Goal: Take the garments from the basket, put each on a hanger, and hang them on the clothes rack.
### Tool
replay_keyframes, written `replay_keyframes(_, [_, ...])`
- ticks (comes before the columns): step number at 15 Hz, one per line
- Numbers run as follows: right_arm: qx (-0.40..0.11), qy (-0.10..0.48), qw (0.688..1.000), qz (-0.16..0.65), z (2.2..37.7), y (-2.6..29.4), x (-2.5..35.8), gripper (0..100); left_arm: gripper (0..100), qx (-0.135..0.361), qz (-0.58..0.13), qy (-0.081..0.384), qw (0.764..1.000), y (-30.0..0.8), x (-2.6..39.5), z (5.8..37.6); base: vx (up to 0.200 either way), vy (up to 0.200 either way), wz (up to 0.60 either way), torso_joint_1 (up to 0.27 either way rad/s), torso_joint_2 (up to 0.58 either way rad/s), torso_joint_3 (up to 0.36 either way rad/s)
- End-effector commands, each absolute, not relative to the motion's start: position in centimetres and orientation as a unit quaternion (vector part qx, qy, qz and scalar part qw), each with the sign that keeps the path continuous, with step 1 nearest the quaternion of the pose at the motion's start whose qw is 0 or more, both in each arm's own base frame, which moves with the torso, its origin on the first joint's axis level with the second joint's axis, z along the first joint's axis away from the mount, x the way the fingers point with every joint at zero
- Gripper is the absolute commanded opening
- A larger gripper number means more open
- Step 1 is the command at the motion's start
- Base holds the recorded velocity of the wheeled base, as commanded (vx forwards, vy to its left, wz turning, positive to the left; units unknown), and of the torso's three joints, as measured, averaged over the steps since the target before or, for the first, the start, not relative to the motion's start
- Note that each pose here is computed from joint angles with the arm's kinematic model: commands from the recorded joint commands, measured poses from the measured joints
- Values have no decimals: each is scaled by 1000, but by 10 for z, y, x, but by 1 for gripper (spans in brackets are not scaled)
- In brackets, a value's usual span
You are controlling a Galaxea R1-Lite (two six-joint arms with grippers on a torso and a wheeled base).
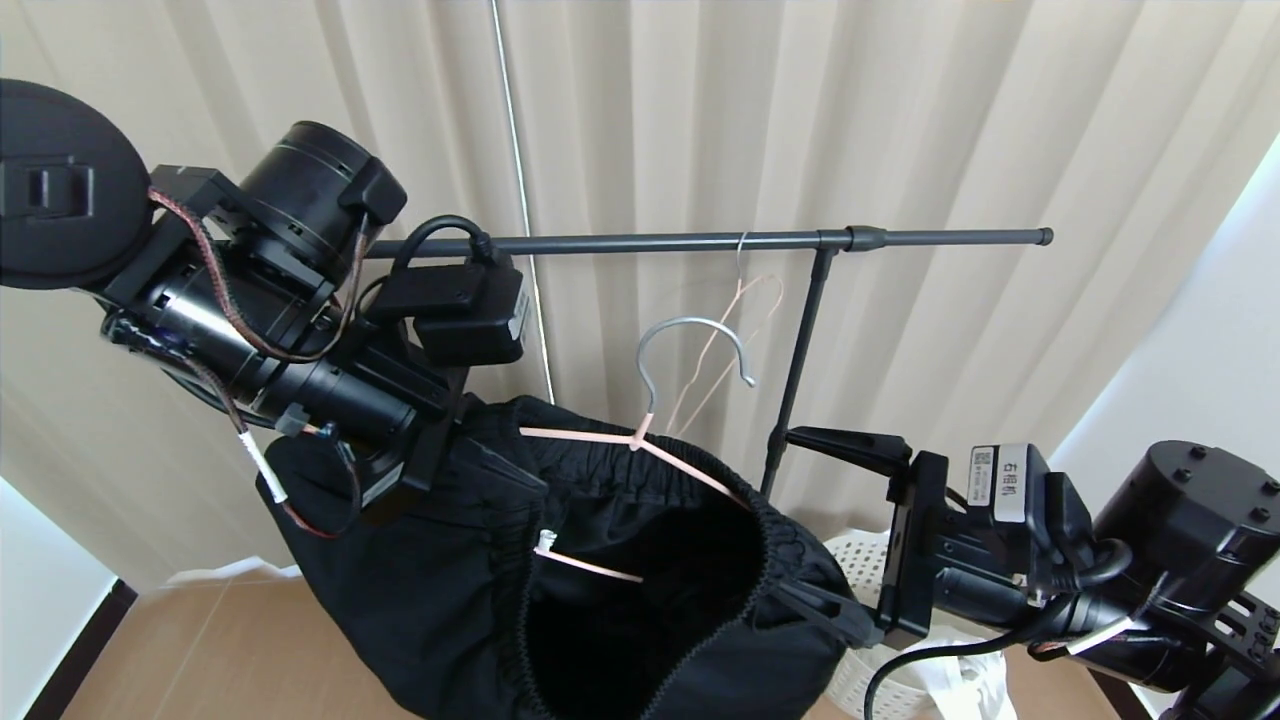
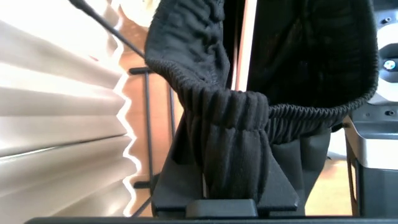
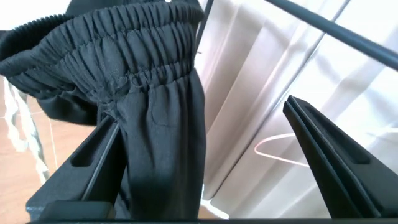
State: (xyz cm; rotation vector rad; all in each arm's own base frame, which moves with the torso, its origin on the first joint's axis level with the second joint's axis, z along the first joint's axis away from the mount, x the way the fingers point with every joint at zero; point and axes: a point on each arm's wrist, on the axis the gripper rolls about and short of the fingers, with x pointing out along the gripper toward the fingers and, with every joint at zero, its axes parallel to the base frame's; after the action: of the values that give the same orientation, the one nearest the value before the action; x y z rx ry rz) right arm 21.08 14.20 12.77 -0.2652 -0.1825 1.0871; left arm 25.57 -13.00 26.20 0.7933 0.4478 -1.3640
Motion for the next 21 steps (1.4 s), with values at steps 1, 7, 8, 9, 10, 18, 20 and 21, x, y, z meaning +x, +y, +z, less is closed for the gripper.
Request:
replay_keyframes(1, [-127,-73,844,516,120,144,215,100,0,357,-601,189,690,-126,253,268,0,0,0,0,0,0])
replay_keyframes(7, [-126,-68,838,526,116,149,212,100,0,353,-578,173,715,-119,264,261,0,0,0,0,0,0])
replay_keyframes(8, [-126,-71,838,526,118,149,212,100,0,353,-573,165,721,-120,266,261,0,0,0,0,0,0])
replay_keyframes(9, [-126,-71,838,526,118,149,212,100,0,353,-573,165,721,-120,266,261,0,0,0,0,0,0])
replay_keyframes(10, [-126,-73,839,524,119,148,212,100,0,352,-566,164,727,-116,268,259,0,0,0,0,0,0])
replay_keyframes(18, [-126,-95,849,505,132,134,219,100,0,332,-537,160,759,-102,262,273,0,0,0,0,0,0])
replay_keyframes(20, [-126,-97,849,505,132,134,218,100,0,331,-524,148,770,-98,266,276,0,0,0,0,0,0])
replay_keyframes(21, [-126,-98,849,504,133,134,219,100,0,329,-522,150,773,-96,266,276,0,0,0,0,0,0])
